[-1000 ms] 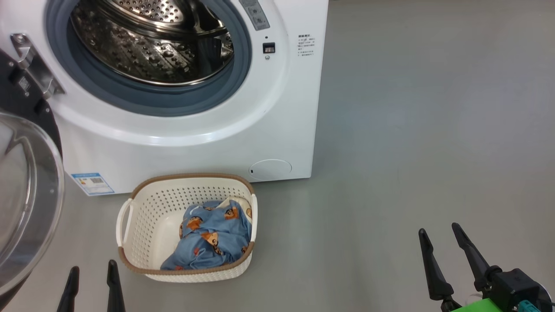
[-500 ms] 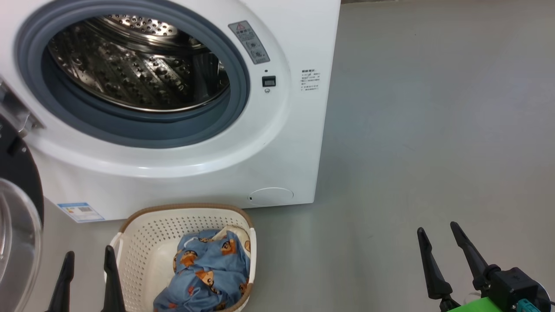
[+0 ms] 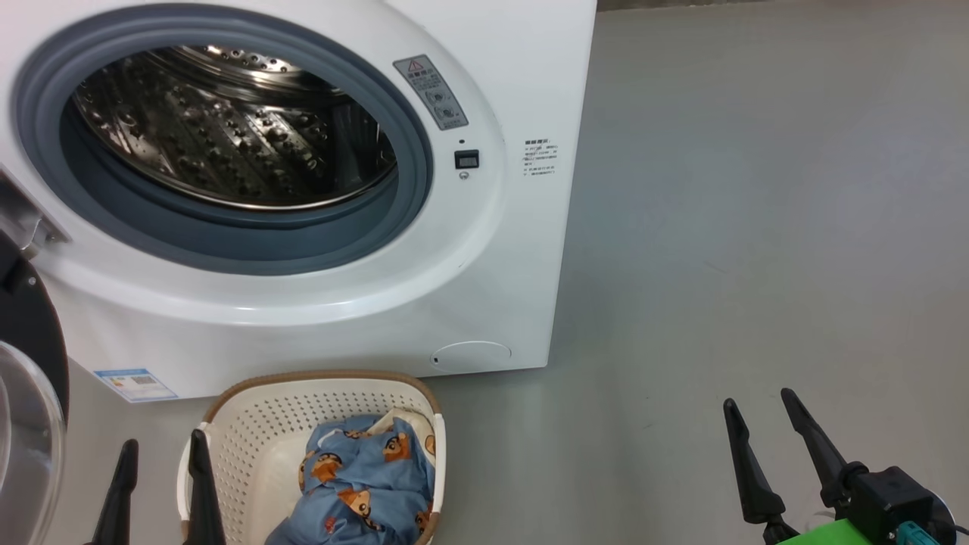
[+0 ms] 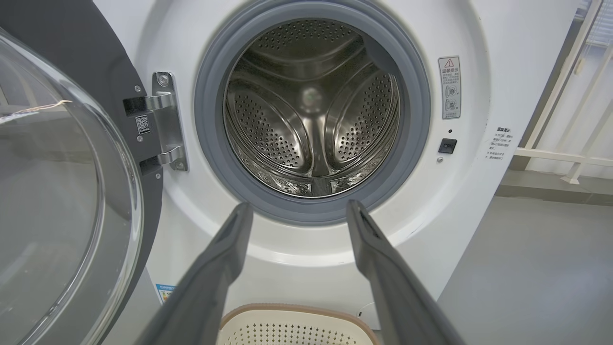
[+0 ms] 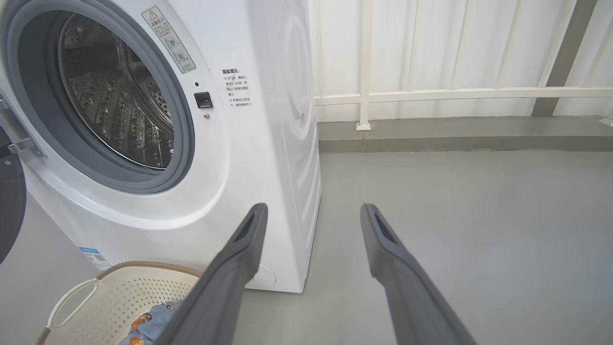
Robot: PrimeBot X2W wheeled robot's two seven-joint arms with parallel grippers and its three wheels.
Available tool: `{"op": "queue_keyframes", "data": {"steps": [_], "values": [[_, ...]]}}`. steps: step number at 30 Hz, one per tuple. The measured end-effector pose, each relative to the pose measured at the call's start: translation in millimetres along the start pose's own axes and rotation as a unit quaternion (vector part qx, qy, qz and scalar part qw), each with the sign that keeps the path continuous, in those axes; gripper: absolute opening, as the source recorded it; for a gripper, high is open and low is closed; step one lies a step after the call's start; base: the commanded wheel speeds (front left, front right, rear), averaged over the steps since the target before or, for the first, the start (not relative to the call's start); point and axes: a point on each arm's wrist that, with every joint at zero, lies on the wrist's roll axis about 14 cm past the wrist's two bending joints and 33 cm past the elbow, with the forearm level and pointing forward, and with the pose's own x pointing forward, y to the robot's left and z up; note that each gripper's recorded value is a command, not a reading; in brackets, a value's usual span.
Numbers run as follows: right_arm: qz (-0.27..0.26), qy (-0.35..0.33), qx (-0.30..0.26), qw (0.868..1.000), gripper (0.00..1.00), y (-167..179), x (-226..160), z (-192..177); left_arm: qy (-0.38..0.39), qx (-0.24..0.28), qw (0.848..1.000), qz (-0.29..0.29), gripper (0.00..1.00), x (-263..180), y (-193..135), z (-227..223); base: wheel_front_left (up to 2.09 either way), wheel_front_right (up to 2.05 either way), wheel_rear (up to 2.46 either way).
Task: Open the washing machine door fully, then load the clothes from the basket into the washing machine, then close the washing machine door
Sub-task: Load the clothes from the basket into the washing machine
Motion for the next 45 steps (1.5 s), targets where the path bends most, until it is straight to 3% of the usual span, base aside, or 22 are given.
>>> {"op": "queue_keyframes", "data": {"steps": [25,45], "values": [[0.012,0.008,0.009,1.0,1.0,9.2,-2.0,-5.1,0.014,-0.01,1.0,-0.007,1.0,-8.3,-5.4,-7.9,0.0,0.0,0.0],[-0.009,0.094,0.035,0.995,1.0,-5.4,27.0,-73.7,0.153,-0.066,0.986,-0.023,1.0,34.9,-30.4,-111.1,0.0,0.0,0.0]]}}
